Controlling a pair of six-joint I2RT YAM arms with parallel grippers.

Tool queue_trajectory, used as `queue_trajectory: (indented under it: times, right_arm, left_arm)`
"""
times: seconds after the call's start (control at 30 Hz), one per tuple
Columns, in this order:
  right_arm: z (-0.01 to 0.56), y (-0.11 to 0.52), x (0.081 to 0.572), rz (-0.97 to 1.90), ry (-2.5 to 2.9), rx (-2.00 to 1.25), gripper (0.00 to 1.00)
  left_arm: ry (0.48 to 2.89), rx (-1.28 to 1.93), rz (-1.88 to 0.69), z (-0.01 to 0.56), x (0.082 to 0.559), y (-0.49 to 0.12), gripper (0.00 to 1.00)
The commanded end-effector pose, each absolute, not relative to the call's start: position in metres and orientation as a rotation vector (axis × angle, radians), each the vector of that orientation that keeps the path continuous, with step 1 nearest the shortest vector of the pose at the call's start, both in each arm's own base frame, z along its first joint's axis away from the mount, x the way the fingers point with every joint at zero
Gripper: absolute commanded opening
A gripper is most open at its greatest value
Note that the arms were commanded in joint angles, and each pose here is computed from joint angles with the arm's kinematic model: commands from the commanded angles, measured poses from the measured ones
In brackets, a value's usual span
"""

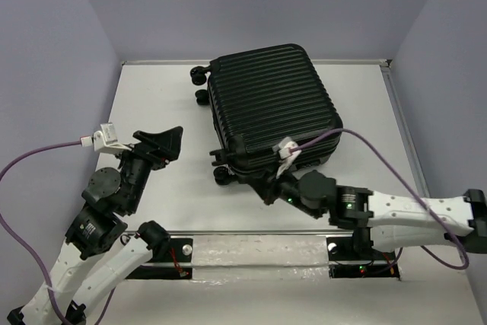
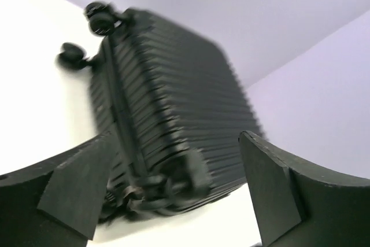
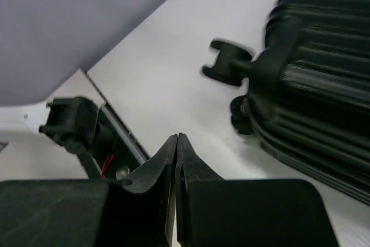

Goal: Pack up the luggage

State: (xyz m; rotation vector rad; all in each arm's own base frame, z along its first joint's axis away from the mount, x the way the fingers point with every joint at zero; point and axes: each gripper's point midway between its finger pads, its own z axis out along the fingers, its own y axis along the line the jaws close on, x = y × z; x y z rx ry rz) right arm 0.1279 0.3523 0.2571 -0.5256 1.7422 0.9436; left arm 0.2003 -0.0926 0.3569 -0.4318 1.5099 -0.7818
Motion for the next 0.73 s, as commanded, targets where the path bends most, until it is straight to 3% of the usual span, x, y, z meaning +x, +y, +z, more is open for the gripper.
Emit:
queue_trajectory:
  times: [0.0,0.07,0.13,0.17,0.2,0.43,0.7]
  right_arm:
    - [0.3,0.259,0.163,0.648,1.687,-0.311,0.07]
    - [0.323,0.228,0.167,0.634,1.639,-0.226,0.12]
    - [0.345,0.183,0.17,0.624,1.573,-0.098,0.33]
    - [0.349,0.169,0.171,0.624,1.554,-0.059,0.9]
    - [0.352,0.156,0.171,0.623,1.538,-0.022,1.0]
    - [0.355,0.087,0.169,0.662,1.456,0.17,1.0]
    - [0.355,0.093,0.169,0.632,1.467,0.119,1.0]
  left_arm:
    - [1.604,-0.373,-0.622,0.335,0.196,-0.078,0.99]
    - [1.587,-0.364,-0.63,0.342,0.189,-0.073,0.99]
    - [1.579,-0.351,-0.627,0.345,0.185,-0.07,0.99]
    - [1.573,-0.34,-0.624,0.347,0.181,-0.067,0.99]
    - [1.571,-0.337,-0.62,0.347,0.18,-0.066,0.99]
    - [1.52,-0.282,-0.676,0.362,0.178,-0.074,0.99]
    - [1.457,-0.191,-0.71,0.373,0.172,-0.081,0.99]
